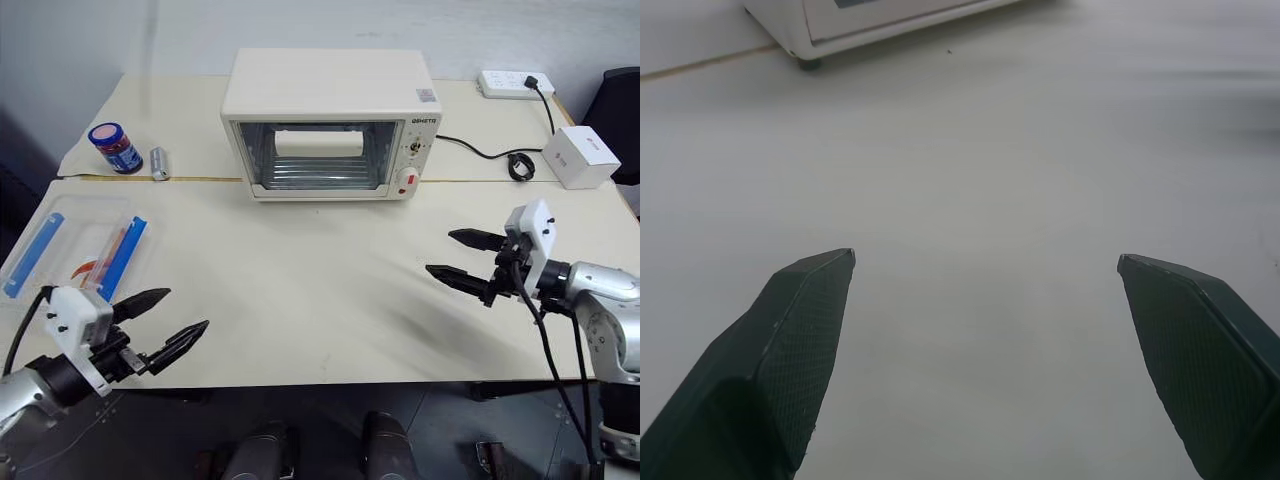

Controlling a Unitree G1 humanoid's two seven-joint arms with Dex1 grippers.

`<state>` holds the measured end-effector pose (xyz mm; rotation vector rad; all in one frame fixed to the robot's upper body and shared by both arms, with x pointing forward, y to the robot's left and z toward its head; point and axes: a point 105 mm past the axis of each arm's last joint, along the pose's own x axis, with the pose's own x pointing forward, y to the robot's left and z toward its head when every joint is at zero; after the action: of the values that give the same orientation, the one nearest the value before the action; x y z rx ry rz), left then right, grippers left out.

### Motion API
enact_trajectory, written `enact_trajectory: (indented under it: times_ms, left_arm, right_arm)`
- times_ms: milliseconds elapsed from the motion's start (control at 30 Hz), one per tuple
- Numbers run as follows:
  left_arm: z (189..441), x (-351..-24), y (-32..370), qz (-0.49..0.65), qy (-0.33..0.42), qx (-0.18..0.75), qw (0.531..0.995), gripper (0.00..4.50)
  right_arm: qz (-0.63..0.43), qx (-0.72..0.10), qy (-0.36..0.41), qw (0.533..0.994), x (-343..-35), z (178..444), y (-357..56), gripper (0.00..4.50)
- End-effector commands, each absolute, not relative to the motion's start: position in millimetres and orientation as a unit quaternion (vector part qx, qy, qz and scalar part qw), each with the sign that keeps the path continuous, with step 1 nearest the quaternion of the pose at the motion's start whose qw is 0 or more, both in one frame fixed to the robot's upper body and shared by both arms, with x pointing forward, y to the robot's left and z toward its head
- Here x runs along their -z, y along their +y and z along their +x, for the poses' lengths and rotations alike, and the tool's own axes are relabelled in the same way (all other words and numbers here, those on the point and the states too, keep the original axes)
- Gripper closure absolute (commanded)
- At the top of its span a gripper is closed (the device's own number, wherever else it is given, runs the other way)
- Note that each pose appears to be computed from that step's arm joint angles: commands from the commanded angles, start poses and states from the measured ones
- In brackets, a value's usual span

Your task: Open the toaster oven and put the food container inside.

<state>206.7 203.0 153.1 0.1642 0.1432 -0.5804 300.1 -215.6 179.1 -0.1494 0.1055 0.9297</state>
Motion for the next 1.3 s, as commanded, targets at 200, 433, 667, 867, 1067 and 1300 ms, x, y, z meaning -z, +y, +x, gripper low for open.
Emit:
enact_trajectory:
  times_ms: [200,433,667,867,1067,1300]
  left_arm:
    - [206.6,-148.2,201.4,0.068,0.073,0.278,0.955,0.0]
    - [210.2,-152.9,193.9,0.035,0.059,0.298,0.952,0.0]
    - [225.5,-183.5,163.5,0.013,0.015,0.369,0.929,0.0]
    - [224.2,-218.4,160.6,0.045,-0.004,0.412,0.91,0.0]
    - [224.4,-241.1,166.7,0.07,-0.02,0.407,0.911,0.0]
    - [226.5,-241.1,169.4,0.076,-0.025,0.382,0.921,0.0]
  right_arm:
    - [-0.1,-0.45,0.025,0.887,-188.9,296.1,-206.7,0.04]
    - [-0.091,-0.455,0.031,0.885,-190.1,298.9,-198.1,0.04]
    - [-0.07,-0.477,-0.002,0.876,-203.4,319.0,-168.9,0.04]
    - [-0.062,-0.448,-0.046,0.891,-222.5,366.7,-147.5,0.04]
    - [-0.055,-0.437,-0.072,0.895,-239.6,403.4,-124.0,0.04]
    - [-0.05,-0.481,-0.113,0.868,-265.0,408.5,-91.8,0.04]
